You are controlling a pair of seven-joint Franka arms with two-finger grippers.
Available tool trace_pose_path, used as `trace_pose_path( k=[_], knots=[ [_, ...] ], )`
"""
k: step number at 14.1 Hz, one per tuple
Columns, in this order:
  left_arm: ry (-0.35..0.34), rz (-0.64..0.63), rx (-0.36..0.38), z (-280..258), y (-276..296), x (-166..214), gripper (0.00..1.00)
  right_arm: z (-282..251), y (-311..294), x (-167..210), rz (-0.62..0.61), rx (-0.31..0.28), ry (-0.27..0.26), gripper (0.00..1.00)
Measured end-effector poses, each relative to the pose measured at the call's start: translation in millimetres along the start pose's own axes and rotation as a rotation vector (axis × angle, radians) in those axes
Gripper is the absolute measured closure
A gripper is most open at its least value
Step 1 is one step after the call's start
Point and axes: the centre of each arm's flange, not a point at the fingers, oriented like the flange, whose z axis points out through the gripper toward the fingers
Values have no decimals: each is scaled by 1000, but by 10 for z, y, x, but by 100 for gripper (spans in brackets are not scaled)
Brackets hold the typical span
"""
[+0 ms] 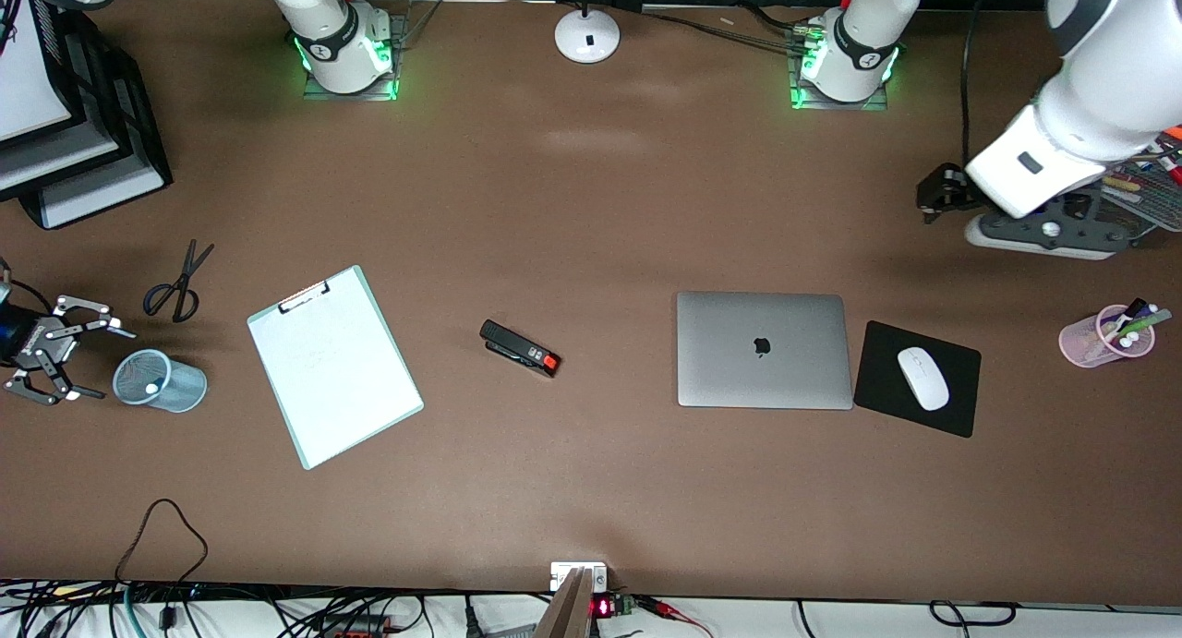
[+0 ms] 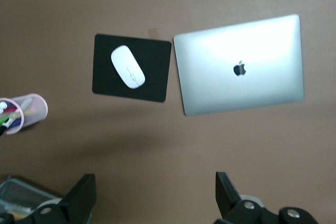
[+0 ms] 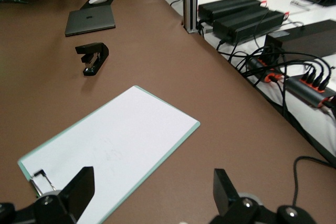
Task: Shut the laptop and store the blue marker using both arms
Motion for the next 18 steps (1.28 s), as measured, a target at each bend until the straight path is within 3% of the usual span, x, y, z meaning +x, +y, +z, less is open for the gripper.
trace_pose_path(
  k=[2,5,9,11,18],
  knots=[
    [59,33,-60,61,-251,-69,0,45,25,446,35,-5,-67,0],
    [81,19,-77,-2,-462,-227,0,148,52,1049,79,-48,-199,0],
    [-27,32,-94,-173,-414,-409,0,232,-150,1984,179,-107,-411,0],
    [-39,47,-95,-306,-341,-441,0,319,-316,2443,230,-150,-491,0],
    [12,42,-82,-413,-388,-283,0,799,-829,3243,437,-270,-766,0]
  ],
)
